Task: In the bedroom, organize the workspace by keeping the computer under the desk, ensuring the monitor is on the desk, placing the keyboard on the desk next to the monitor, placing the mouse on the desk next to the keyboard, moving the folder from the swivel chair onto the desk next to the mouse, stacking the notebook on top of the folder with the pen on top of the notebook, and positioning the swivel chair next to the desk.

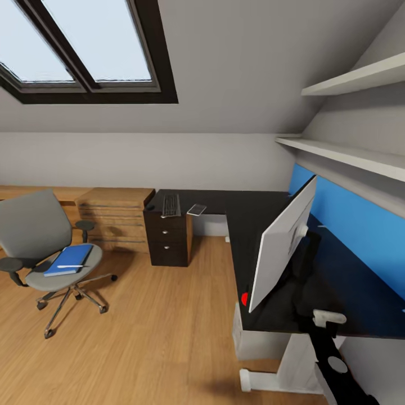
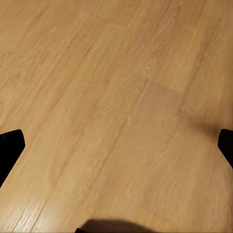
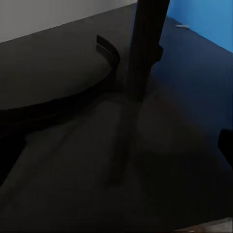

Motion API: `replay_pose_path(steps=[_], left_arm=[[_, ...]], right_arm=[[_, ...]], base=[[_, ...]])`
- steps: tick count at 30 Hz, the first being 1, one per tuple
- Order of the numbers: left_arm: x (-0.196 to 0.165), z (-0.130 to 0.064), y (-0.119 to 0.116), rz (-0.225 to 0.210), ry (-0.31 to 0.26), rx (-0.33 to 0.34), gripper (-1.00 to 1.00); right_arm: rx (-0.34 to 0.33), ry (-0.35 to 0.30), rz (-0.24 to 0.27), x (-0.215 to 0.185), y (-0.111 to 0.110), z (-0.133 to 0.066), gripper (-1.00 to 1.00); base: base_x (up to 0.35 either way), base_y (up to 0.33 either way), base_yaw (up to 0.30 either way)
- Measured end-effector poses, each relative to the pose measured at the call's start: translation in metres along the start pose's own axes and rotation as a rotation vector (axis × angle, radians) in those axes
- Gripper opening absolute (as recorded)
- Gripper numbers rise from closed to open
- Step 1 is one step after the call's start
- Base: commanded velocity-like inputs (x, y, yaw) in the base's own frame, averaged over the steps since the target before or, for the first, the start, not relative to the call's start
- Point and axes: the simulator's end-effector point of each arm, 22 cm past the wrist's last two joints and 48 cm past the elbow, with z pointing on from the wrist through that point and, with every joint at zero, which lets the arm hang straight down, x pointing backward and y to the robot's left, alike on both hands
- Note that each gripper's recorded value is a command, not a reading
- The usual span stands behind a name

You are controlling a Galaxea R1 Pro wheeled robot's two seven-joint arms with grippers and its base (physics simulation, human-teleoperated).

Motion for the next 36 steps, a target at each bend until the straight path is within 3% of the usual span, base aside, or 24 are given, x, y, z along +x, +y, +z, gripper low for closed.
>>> replay_pose_path(steps=[10,22,31,36], left_arm=[[0.005,0.000,0.003,0.008,0.010,-0.005,1.00],[0.013,0.000,0.007,0.019,0.024,-0.012,1.00],[0.015,-0.001,0.007,0.024,0.027,-0.012,1.00],[0.015,-0.001,0.007,0.025,0.027,-0.011,1.00]], right_arm=[[0.009,0.016,-0.008,0.011,-0.012,0.018,1.00],[0.024,-0.009,0.001,0.002,-0.020,0.029,1.00],[0.083,0.014,0.051,-0.040,-0.052,0.062,1.00],[0.088,0.048,0.077,-0.071,-0.051,0.084,1.00]], base=[[0.235,-0.001,0.000],[0.028,0.000,0.000],[0.000,0.000,0.000],[0.000,0.000,0.000]])
